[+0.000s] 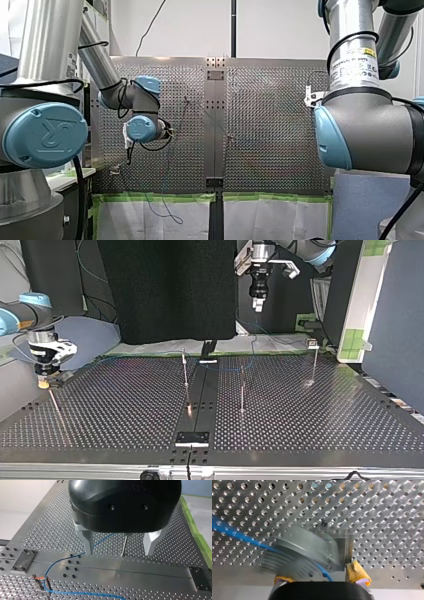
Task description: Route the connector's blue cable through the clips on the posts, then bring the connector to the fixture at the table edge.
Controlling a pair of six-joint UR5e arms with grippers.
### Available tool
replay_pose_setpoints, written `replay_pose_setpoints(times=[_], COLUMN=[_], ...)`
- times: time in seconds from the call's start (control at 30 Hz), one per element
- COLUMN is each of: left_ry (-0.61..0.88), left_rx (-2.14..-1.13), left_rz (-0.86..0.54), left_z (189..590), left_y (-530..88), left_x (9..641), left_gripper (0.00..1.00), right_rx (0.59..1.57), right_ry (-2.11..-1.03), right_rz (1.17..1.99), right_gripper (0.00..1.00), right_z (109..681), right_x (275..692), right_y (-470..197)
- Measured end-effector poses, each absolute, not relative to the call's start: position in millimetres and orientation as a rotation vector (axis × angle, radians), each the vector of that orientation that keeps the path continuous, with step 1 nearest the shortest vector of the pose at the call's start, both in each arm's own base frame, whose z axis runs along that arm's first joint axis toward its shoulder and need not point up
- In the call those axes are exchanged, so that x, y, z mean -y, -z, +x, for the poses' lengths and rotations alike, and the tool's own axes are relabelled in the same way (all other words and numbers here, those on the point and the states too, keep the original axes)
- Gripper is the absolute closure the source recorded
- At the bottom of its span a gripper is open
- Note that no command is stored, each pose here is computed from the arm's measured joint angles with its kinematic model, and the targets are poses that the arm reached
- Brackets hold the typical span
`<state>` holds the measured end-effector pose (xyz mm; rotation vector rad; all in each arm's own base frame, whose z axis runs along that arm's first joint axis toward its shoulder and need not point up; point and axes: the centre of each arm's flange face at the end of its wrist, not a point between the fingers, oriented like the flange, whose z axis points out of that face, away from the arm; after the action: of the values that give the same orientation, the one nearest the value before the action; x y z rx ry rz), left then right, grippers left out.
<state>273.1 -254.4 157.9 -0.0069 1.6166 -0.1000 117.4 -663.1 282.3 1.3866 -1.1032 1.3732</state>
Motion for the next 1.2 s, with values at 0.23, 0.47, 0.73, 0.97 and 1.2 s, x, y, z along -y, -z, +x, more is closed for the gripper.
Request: replay_pose_setpoints(times=[0.23,0.47,0.73,0.97,1.2], left_ry=[0.099,0.099,0.099,0.105,0.117], left_rx=[-1.619,-1.619,-1.619,-1.617,-1.612], left_rz=[-0.006,-0.006,-0.006,-0.006,-0.005], left_z=[272.2,272.1,272.0,272.1,271.6], left_y=[-157.2,-157.1,-157.1,-157.3,-157.8], left_x=[254.0,253.9,254.0,254.5,256.3], left_gripper=[0.00,0.00,0.00,0.00,0.00], right_rx=[1.132,1.140,1.181,1.213,1.196], right_ry=[-1.335,-1.328,-1.287,-1.235,-1.252], right_rz=[1.354,1.344,1.347,1.331,1.287], right_gripper=[0.00,0.00,0.00,0.00,0.00], right_z=[111.4,110.1,107.0,110.0,127.9], right_x=[663.8,664.1,659.9,641.1,623.6], right_y=[-282.7,-282.9,-279.4,-282.1,-294.0])
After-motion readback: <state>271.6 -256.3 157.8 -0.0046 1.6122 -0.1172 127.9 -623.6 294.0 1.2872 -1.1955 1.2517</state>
